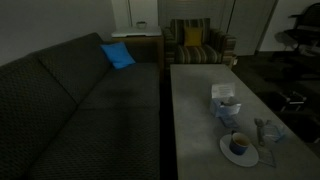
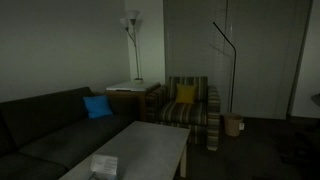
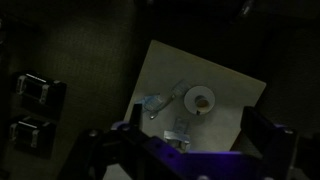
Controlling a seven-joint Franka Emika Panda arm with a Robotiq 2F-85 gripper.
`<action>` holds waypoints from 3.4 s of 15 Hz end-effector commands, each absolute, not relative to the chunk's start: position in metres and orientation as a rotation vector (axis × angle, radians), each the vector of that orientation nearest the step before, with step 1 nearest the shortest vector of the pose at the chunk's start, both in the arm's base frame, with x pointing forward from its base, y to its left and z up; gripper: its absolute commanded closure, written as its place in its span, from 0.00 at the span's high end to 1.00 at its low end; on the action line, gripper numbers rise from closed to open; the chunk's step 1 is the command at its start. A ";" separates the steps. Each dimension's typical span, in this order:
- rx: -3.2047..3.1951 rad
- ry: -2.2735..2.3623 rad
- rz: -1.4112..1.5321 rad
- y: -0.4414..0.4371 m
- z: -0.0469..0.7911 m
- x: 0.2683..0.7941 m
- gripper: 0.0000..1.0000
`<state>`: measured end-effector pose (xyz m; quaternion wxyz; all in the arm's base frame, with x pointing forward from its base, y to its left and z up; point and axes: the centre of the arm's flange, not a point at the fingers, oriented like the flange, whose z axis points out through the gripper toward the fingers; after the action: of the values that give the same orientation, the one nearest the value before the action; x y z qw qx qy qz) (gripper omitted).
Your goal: Move mug from the white plate to the table
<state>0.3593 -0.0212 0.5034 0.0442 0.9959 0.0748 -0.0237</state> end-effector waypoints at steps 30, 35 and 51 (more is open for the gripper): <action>2.979 0.299 -0.193 0.002 0.423 0.421 1.00; 2.960 0.332 -0.284 0.009 0.393 0.438 1.00; 2.904 0.464 -0.543 0.030 0.325 0.471 1.00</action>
<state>0.4602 0.0297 0.3274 0.0665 0.9737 0.1428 -0.1645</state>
